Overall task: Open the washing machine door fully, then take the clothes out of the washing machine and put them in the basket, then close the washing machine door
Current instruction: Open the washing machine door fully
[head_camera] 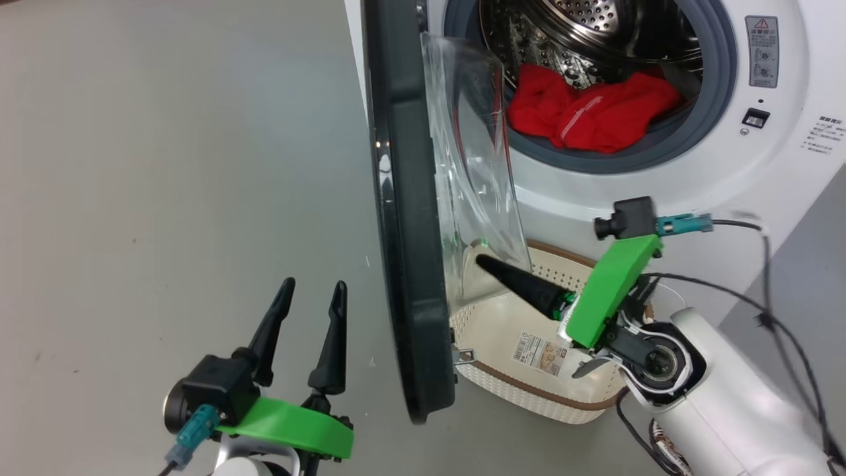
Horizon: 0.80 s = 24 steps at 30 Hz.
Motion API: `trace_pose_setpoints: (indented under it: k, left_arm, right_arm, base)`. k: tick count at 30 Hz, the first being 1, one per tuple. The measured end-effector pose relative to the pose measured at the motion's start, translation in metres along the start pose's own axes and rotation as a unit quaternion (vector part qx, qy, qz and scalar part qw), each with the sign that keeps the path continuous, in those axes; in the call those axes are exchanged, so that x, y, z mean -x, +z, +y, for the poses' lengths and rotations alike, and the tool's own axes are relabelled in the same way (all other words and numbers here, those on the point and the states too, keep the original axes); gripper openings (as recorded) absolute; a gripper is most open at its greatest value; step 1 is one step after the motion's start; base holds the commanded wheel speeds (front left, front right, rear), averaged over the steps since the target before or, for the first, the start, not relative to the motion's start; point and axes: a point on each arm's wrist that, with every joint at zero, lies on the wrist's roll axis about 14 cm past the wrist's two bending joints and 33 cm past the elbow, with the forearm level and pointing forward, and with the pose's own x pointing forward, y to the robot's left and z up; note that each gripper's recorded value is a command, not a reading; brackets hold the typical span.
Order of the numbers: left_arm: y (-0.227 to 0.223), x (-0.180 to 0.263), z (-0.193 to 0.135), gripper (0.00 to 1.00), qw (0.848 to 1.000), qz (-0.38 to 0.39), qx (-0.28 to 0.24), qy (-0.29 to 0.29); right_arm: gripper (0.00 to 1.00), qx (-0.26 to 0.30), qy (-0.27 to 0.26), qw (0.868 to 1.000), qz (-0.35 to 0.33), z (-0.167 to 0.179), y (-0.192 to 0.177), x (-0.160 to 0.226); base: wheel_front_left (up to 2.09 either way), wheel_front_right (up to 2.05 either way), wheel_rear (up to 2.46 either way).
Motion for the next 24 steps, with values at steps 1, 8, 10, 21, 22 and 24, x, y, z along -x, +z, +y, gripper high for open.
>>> trace_pose_setpoints:
  k: [1,8,10,21,22,24]
  left_arm:
    - [0.000,0.000,0.000,1.00,1.000,0.000,0.000,0.002]
    - [-0.004,0.002,0.003,1.00,1.000,0.006,0.003,0.007]
    - [-0.004,0.001,0.002,1.00,1.000,0.004,0.003,0.006]
    - [0.000,0.006,0.005,1.00,1.000,-0.002,0.005,0.016]
    - [0.000,0.006,0.005,1.00,1.000,-0.003,0.002,0.016]
    - [0.002,0.008,0.006,1.00,1.000,-0.005,0.001,0.018]
  right_arm:
    - [1.00,0.025,-0.013,0.999,-0.016,-0.004,0.005,0.002]
    - [1.00,0.171,-0.081,0.974,-0.125,-0.031,0.029,0.024]
    - [1.00,0.232,-0.094,0.956,-0.153,-0.032,0.038,0.030]
    - [1.00,0.411,-0.144,0.858,-0.273,-0.030,0.061,0.066]
    - [1.00,0.425,-0.151,0.848,-0.278,-0.031,0.062,0.070]
    - [1.00,0.443,-0.166,0.833,-0.286,-0.033,0.065,0.078]
  base:
    - [0.00,0.00,0.00]
    - [0.00,0.00,0.00]
    - [0.00,0.00,0.00]
    - [0.00,0.00,0.00]
    - [0.00,0.00,0.00]
    - [0.00,0.00,0.00]
